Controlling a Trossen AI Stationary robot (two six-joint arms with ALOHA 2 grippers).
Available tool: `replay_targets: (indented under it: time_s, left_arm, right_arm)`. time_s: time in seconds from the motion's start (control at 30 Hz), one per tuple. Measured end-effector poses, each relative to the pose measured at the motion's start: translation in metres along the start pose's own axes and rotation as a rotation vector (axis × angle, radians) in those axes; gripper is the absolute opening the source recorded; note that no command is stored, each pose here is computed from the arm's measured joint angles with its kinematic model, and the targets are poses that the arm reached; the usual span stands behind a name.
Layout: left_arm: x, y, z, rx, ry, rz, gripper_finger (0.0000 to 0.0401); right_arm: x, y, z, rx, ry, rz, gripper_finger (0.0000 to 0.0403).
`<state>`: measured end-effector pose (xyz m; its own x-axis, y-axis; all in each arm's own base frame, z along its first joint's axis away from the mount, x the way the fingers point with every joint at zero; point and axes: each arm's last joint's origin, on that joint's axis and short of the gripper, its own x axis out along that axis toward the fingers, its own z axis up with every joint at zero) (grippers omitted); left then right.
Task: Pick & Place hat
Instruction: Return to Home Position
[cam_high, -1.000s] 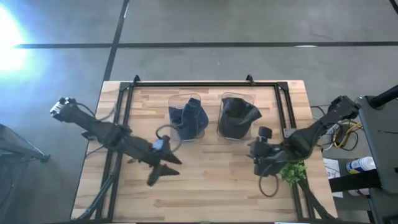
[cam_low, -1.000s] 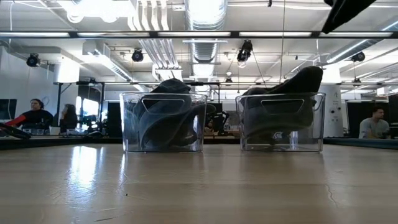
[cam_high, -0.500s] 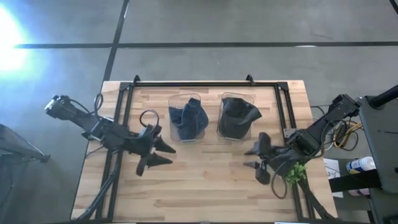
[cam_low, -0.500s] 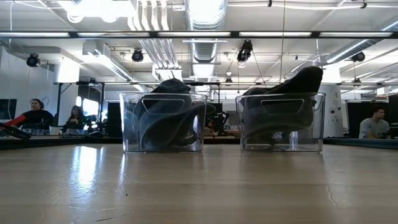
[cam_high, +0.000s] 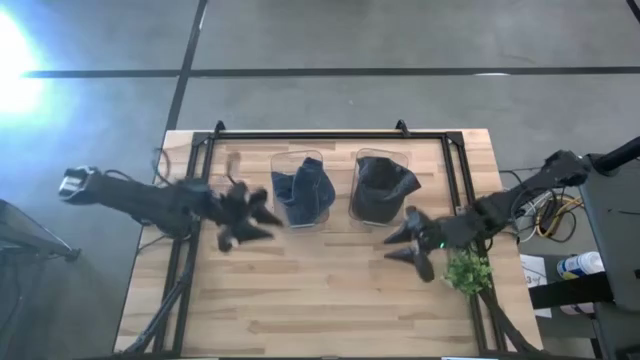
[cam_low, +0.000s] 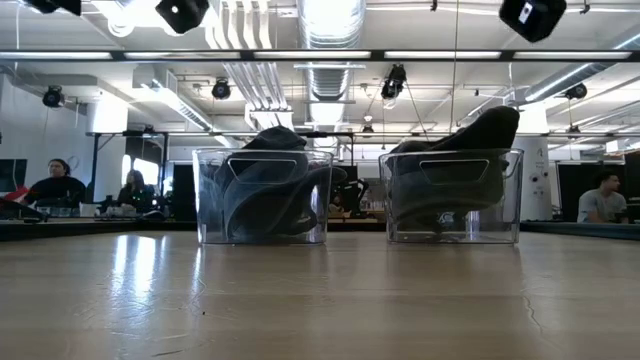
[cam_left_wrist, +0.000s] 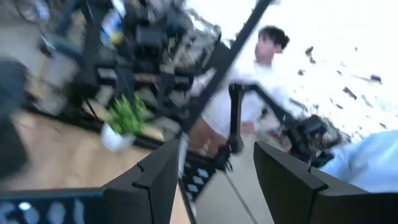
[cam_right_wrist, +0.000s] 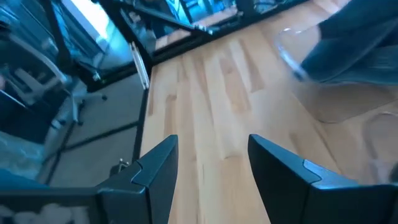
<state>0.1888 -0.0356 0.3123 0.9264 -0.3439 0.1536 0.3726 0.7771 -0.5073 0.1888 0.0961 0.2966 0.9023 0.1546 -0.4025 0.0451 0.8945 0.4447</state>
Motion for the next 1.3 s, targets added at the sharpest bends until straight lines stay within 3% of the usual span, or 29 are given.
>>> replay_targets:
  time_s: [0.13, 0.27, 0.5, 0.8, 1.0, 1.17, 1.3]
  left_arm:
    - [-0.036, 0.01, 0.018, 0.069, -0.053, 0.062, 0.0202]
    - [-0.065, 0.012, 0.019, 0.095, -0.046, 0.146, 0.0202]
    - [-0.09, 0.009, 0.003, 0.182, -0.043, 0.134, 0.0202]
    - [-0.1, 0.029, -0.035, 0.196, -0.045, 0.143, 0.0202]
    - [-0.105, 0.048, -0.065, 0.162, -0.044, 0.155, 0.0202]
    - [-0.107, 0.059, -0.081, 0.169, -0.099, 0.156, 0.0202]
    - [-0.109, 0.07, -0.097, 0.137, -0.039, 0.202, 0.0202]
  right_arm:
    - [-0.026, -0.028, -0.003, 0.009, -0.074, 0.008, 0.0189]
    - [-0.049, -0.052, -0.014, 0.021, -0.163, 0.01, 0.0189]
    - [-0.062, -0.077, -0.044, -0.011, -0.364, 0.116, 0.0189]
    - [-0.053, -0.1, -0.08, -0.057, -0.55, 0.187, 0.0189]
    - [-0.049, -0.111, -0.095, -0.048, -0.645, 0.148, 0.0189]
    - [-0.05, -0.113, -0.095, -0.106, -0.662, 0.079, 0.0189]
    - [-0.046, -0.116, -0.099, -0.207, -0.624, -0.026, 0.0189]
